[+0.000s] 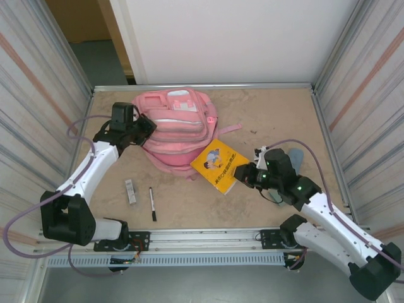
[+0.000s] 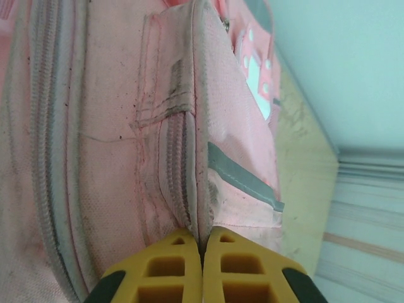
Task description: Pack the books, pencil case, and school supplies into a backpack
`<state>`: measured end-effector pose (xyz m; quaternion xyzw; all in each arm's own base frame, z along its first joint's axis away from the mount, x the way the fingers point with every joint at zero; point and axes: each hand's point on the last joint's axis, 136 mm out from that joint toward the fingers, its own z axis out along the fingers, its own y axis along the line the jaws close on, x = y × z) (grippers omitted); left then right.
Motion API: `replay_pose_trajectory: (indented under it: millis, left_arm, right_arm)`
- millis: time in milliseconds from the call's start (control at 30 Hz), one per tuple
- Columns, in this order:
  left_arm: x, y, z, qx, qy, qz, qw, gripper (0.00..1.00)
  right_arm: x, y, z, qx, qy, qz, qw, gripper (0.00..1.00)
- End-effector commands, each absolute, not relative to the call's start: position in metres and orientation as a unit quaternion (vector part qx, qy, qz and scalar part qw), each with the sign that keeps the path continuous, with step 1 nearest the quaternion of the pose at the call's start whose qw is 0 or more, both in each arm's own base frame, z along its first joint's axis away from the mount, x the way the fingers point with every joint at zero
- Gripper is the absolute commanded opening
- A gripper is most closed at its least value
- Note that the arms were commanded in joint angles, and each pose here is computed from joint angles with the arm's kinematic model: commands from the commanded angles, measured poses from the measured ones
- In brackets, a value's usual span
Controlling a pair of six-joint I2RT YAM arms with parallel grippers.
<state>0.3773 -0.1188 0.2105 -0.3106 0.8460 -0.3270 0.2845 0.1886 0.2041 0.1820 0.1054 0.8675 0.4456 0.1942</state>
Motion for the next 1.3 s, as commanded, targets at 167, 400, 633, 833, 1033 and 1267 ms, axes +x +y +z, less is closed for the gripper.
replay_pose_trajectory:
  millis: [167, 400, 633, 833, 1033, 1267]
  left_arm:
    - [0.372, -0.124, 0.272, -0.358, 0.777, -0.393, 0.337, 0.0]
    - [0.36, -0.156, 0.277, -0.348, 0.77, -0.433, 0.314, 0.0]
    - [0.35, -0.172, 0.271, -0.343, 0.77, -0.45, 0.295, 0.0]
    - [0.338, -0.175, 0.265, -0.326, 0.781, -0.45, 0.285, 0.0]
    - [0.324, -0.187, 0.26, -0.252, 0.825, -0.412, 0.292, 0.0]
    - [0.329, -0.17, 0.242, -0.163, 0.875, -0.32, 0.325, 0.61]
  right_arm:
    - [0.181, 0.229, 0.196, 0.074, 0.835, 0.522, 0.157, 0.0]
    - [0.218, 0.26, 0.216, 0.094, 0.806, 0.557, 0.176, 0.0]
    - [0.28, 0.272, 0.213, 0.173, 0.766, 0.576, 0.226, 0.0]
    - [0.31, 0.287, 0.237, 0.149, 0.739, 0.59, 0.29, 0.0]
    - [0.337, 0.296, 0.249, 0.145, 0.719, 0.595, 0.33, 0.0]
    - [0.359, 0.323, 0.239, 0.13, 0.717, 0.61, 0.311, 0.0]
